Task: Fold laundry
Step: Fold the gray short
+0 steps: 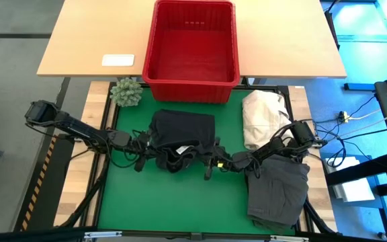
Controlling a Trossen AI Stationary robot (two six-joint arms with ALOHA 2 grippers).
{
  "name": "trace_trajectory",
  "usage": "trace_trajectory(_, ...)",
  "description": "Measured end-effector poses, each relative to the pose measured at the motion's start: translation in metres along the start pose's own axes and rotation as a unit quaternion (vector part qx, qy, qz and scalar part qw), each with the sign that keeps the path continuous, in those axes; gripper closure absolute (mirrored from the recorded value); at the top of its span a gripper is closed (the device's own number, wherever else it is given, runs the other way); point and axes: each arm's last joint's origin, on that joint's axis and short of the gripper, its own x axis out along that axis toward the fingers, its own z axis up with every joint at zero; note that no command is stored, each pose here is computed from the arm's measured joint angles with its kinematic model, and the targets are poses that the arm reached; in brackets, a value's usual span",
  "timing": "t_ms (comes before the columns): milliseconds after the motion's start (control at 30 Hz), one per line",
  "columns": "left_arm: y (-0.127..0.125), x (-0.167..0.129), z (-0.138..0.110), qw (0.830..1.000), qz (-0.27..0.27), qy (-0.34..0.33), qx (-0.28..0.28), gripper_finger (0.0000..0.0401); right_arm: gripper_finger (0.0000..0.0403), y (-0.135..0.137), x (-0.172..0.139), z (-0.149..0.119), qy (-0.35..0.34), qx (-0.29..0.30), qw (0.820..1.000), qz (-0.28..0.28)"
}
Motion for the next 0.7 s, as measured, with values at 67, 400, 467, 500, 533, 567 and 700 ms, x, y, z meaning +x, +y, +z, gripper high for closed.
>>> trace_trajectory(67,0.001,0.0,0.0,1.0,0.005,0.001,-0.009,0.0379,0.0392,-0.001,0.0,-0.001,0.002,-0.002,1.0,-0.01)
trace_trajectory(400,0.011,0.0,0.001,0.998,0.039,0.002,-0.05,0.0379,0.0392,-0.006,0.001,-0.002,0.004,-0.01,0.998,-0.064)
trace_trajectory(467,0.013,0.0,0.001,0.998,0.043,0.001,-0.052,0.0379,0.0392,-0.008,0.002,-0.002,0.003,-0.01,0.997,-0.072)
trace_trajectory(500,0.013,0.0,0.002,0.998,0.044,0.0,-0.054,0.0379,0.0392,-0.008,0.002,-0.002,0.004,-0.011,0.997,-0.073)
trace_trajectory(533,0.014,0.0,0.002,0.998,0.045,0.0,-0.054,0.0379,0.0392,-0.008,0.002,-0.002,0.005,-0.012,0.997,-0.074)
trace_trajectory(567,0.014,0.0,0.002,0.997,0.046,0.0,-0.054,0.0379,0.0392,-0.008,0.002,-0.003,0.007,-0.013,0.997,-0.075)
trace_trajectory(700,0.014,0.0,0.002,0.997,0.048,0.0,-0.054,0.0379,0.0392,-0.008,0.007,-0.002,0.013,-0.017,0.997,-0.078)
